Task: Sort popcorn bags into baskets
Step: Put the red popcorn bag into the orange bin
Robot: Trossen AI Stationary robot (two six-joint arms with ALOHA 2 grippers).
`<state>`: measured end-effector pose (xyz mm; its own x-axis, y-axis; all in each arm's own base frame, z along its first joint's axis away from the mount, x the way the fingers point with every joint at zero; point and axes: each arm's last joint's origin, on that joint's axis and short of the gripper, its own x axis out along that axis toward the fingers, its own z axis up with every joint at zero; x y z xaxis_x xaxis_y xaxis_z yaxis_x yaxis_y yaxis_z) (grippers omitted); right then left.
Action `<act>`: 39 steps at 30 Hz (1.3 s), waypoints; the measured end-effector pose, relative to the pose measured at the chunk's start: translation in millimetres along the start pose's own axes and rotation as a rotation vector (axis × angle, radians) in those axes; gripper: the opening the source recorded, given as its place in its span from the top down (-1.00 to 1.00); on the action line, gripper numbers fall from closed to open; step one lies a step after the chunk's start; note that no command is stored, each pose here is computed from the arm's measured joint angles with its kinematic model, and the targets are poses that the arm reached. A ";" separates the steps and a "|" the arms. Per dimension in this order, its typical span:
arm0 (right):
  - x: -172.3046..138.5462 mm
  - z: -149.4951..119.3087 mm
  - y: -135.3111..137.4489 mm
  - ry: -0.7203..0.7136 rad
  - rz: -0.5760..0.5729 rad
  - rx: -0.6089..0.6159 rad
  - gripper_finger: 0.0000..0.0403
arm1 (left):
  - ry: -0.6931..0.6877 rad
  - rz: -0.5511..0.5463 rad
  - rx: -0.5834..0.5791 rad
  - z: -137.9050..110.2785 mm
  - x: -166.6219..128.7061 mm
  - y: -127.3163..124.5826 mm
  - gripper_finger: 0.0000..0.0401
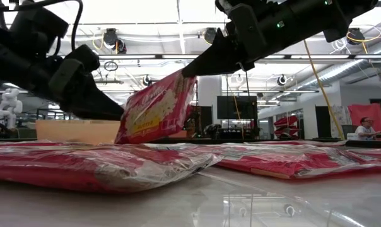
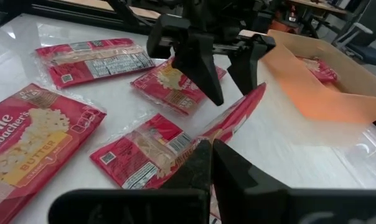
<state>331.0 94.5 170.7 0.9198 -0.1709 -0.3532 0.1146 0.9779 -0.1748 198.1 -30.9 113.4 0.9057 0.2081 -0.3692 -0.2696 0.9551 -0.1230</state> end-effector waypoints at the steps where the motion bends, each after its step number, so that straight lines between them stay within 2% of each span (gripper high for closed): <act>1: 0.0 0.0 0.1 0.000 0.001 -0.001 1.00 | -0.004 -0.014 0.008 -0.3 2.0 0.4 -0.32; 5: 0.0 -0.1 0.0 0.001 0.001 -0.019 1.00 | -0.034 -0.064 0.025 1.4 8.3 3.5 -0.28; 8: 0.0 -0.1 0.1 0.001 0.002 -0.020 1.00 | -0.046 -0.115 0.054 2.7 10.1 4.0 -0.15; 11: -0.1 -0.2 0.4 0.001 0.004 -0.006 1.00 | -0.056 -0.127 0.079 3.7 10.0 3.6 0.14; 16: -0.2 -0.4 0.3 0.003 -0.005 0.032 1.00 | -0.070 -0.131 0.115 4.9 9.8 3.1 0.82; 17: -0.2 -0.4 0.0 0.003 -0.014 0.051 1.00 | -0.072 -0.132 0.120 5.0 9.8 3.0 0.90; 21: -7.1 5.3 -0.1 -0.015 -0.094 0.164 0.88 | -0.099 -0.137 0.134 7.6 9.4 2.2 0.87; 28: -24.9 42.8 -9.1 0.154 -0.171 0.321 0.34 | -0.142 -0.161 0.162 15.4 5.4 0.8 0.94; 31: -22.7 64.0 -10.0 0.196 -0.173 0.355 0.10 | -0.175 -0.169 0.165 21.1 2.2 0.3 0.93; 34: -10.4 78.3 -11.9 0.208 -0.128 0.393 -0.09 | -0.193 -0.184 0.161 25.0 -0.5 -0.3 0.90; 39: 12.2 88.2 -16.2 0.216 -0.077 0.363 -0.20 | -0.183 -0.230 0.165 24.2 -1.1 -2.5 0.95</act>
<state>373.4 87.2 250.3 0.8079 -0.2282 -0.5433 0.3397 0.9337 0.1130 205.7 -28.4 136.4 0.9844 0.0036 -0.1757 -0.0086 0.9996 -0.0279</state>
